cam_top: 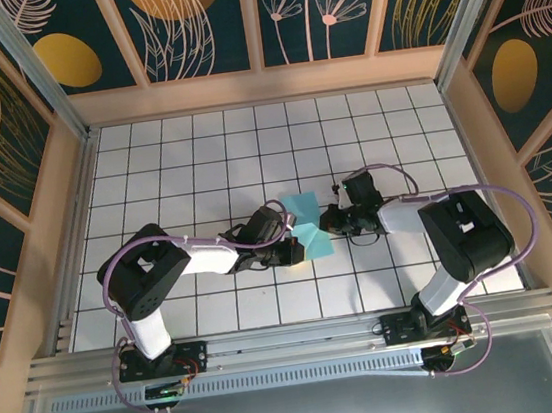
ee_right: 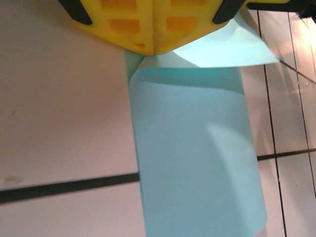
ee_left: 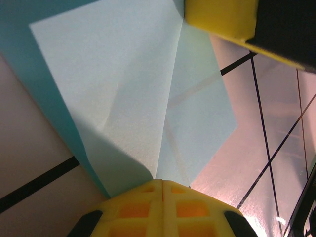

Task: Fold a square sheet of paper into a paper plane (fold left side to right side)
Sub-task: Fold the triangle a second time at the center of the table.

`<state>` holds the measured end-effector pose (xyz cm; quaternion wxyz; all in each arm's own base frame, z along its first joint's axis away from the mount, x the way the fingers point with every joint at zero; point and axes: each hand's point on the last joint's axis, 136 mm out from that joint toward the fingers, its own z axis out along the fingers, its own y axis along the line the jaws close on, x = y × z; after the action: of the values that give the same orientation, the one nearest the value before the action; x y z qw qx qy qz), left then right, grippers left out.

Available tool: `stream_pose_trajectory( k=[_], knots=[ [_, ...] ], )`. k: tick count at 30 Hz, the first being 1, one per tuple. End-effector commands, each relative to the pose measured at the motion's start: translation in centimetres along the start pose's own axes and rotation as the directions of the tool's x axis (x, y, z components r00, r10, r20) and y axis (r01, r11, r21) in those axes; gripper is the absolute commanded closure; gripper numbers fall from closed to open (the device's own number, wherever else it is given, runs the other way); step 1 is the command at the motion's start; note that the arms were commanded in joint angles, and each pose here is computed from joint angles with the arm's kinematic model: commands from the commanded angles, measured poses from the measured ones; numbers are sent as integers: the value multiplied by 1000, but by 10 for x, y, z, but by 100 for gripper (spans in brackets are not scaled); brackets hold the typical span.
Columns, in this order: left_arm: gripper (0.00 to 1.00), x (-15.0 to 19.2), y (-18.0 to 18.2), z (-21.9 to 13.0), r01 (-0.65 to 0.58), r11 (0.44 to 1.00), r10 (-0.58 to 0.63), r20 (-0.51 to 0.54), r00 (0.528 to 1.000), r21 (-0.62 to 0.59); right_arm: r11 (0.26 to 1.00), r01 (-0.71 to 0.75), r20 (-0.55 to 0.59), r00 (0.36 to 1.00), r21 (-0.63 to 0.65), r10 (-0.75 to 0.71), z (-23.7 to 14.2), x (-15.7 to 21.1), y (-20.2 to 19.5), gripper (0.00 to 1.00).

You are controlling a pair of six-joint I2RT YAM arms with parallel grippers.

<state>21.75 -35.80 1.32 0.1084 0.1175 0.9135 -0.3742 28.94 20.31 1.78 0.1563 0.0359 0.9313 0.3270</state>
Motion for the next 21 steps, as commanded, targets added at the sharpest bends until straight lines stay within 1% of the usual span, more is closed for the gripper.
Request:
stream_pose_trajectory(
  k=[1,4,7,13,17,21],
  knots=[
    [100,33,44,3,48,988,-60,-80,995,-147,998,16,62,998,65,-20,-7,-22,-12,100],
    [100,31,43,3,46,988,-58,-74,996,-147,999,17,72,997,43,-20,-15,-19,-5,100],
    [100,30,43,3,45,988,-56,-73,996,-147,1000,17,75,997,-5,-17,-19,-12,5,100],
    [100,30,42,2,44,988,-55,-71,996,-146,996,45,73,997,-78,-40,-12,4,35,100],
    [100,30,42,2,44,988,-55,-72,996,-147,995,49,51,998,-84,-45,2,7,41,100],
    [100,30,43,2,42,988,-54,-74,996,-151,997,53,41,998,-50,-51,12,2,35,100]
  ],
)
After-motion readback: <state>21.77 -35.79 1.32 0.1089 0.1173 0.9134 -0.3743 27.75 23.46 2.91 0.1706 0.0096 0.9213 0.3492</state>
